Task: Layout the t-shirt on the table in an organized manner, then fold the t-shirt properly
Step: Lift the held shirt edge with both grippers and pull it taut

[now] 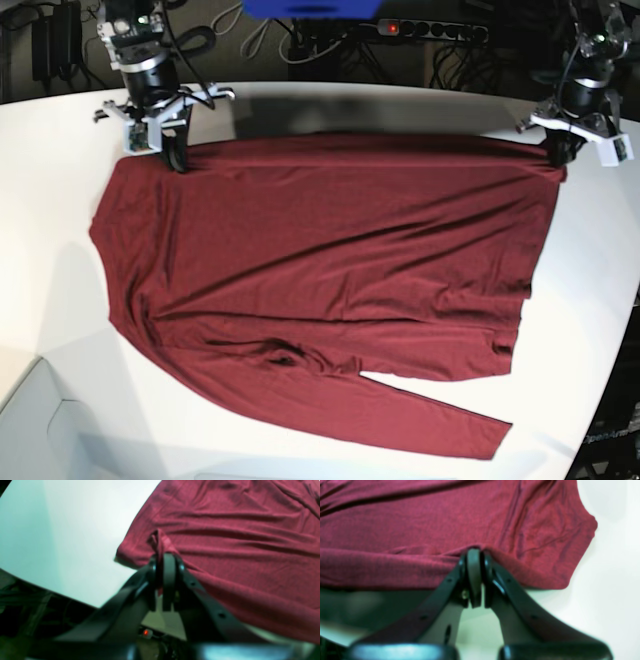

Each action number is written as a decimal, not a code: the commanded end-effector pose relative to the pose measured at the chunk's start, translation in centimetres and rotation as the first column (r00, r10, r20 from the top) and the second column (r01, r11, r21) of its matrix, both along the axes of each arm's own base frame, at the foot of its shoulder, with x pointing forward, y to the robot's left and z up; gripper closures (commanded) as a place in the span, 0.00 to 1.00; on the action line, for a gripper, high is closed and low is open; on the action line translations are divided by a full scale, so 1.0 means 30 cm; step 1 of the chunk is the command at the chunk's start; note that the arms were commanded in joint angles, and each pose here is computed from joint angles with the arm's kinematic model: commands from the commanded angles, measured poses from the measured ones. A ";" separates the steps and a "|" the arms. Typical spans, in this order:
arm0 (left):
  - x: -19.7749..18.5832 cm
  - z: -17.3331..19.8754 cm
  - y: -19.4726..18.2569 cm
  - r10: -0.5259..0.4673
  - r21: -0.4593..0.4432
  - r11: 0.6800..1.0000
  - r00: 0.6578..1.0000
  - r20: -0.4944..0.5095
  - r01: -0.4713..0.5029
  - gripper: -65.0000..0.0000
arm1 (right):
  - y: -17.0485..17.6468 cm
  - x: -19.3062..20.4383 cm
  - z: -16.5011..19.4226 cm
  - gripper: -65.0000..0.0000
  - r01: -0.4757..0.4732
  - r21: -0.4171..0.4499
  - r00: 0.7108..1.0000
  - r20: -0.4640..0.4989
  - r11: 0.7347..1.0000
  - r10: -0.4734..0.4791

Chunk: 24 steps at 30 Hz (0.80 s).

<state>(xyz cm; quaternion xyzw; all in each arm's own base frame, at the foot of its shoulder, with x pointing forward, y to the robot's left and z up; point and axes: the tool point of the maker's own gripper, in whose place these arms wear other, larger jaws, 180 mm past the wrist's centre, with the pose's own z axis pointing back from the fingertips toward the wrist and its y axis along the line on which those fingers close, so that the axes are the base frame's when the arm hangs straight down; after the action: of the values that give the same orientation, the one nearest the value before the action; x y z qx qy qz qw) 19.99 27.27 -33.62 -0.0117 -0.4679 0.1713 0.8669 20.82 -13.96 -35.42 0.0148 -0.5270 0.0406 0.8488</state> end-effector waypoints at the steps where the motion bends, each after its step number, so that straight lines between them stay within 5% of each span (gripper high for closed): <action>1: 0.031 0.044 0.014 -0.004 0.025 1.000 0.999 0.051 0.003 0.99 | -0.001 0.035 0.050 1.00 -0.003 -0.001 0.998 0.065 1.000 0.003; 9: 0.078 0.047 0.018 0.003 0.011 1.000 0.998 0.065 -0.004 0.99 | 0.007 0.131 0.112 1.00 -0.008 0.005 0.990 0.144 1.000 0.007; 24: 0.082 0.038 0.115 0.068 -0.039 0.997 0.993 -0.100 -0.072 0.99 | 0.016 0.194 0.060 1.00 -0.015 -0.002 0.998 0.066 1.000 0.015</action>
<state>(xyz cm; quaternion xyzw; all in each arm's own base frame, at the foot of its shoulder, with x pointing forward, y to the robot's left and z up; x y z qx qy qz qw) 21.98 30.13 -33.57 -0.0153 -0.4038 0.2177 0.8884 26.14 -13.36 -34.83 0.0185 -0.5345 0.0456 0.8438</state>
